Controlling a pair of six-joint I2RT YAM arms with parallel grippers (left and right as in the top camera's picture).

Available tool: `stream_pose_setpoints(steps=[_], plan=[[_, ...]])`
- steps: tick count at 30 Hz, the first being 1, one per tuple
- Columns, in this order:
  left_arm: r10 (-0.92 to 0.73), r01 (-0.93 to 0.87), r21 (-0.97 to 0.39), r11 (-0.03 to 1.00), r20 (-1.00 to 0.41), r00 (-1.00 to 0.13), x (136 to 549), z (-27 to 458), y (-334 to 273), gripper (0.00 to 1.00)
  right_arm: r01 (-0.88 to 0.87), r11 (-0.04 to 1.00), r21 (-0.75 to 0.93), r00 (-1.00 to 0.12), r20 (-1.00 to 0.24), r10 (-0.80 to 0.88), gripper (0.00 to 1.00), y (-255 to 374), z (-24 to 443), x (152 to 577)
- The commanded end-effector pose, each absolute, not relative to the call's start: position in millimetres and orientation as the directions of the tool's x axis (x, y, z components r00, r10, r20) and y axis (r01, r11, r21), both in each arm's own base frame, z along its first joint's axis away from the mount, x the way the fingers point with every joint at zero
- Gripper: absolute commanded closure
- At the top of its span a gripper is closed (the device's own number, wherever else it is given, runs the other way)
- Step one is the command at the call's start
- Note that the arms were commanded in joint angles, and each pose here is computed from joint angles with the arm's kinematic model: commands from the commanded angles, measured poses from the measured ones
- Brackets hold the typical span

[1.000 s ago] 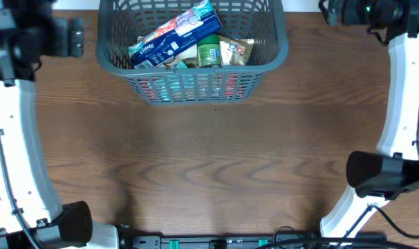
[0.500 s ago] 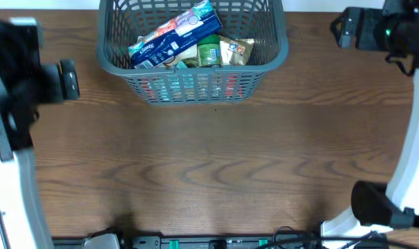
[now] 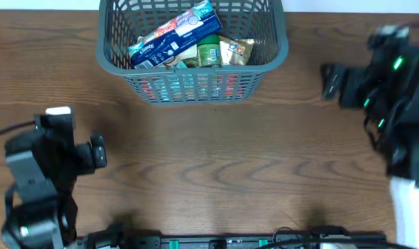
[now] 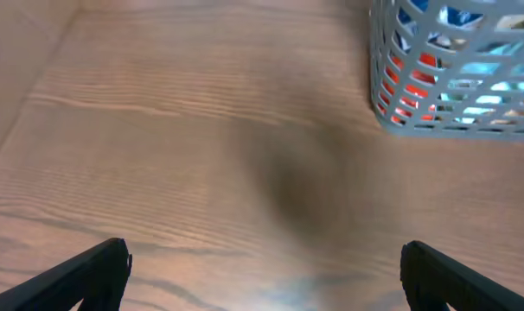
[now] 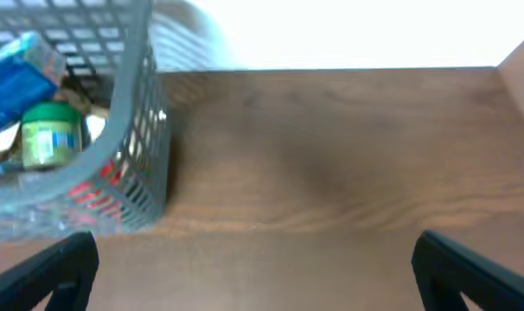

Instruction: Pack container

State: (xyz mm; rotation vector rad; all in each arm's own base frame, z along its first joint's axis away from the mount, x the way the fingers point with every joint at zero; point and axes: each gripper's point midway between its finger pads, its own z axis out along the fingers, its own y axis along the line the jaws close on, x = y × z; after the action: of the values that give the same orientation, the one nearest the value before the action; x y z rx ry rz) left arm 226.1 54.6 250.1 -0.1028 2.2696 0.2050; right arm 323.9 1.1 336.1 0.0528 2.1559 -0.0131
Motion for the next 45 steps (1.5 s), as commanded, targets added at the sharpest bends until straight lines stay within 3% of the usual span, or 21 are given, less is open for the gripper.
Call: stream_pose_setpoints(steps=[1,8,21,38,45], plan=[[0.001,-0.171,0.127,0.977,-0.804,-0.594,217,259,56,0.02,0.03,0.999,0.012,-0.56,-0.828,0.026,0.01,8,291,302],[-0.003,-0.169,0.125,0.978,-0.795,-0.607,208,252,54,0.02,0.003,1.0,-0.001,-0.543,-0.84,0.0,0.01,11,238,275],[-0.004,-0.167,0.125,0.978,-0.791,-0.612,207,250,54,0.01,-0.004,1.0,-0.025,-0.772,-0.636,-0.019,0.01,7,177,223],[-0.004,-0.167,0.125,0.978,-0.791,-0.612,207,250,54,0.02,-0.006,1.0,-0.029,-0.801,-0.599,-0.022,0.01,6,170,214],[-0.004,-0.167,0.125,0.978,-0.791,-0.612,207,250,54,0.01,-0.006,1.0,-0.024,-0.74,-0.672,-0.021,0.01,6,189,203]])
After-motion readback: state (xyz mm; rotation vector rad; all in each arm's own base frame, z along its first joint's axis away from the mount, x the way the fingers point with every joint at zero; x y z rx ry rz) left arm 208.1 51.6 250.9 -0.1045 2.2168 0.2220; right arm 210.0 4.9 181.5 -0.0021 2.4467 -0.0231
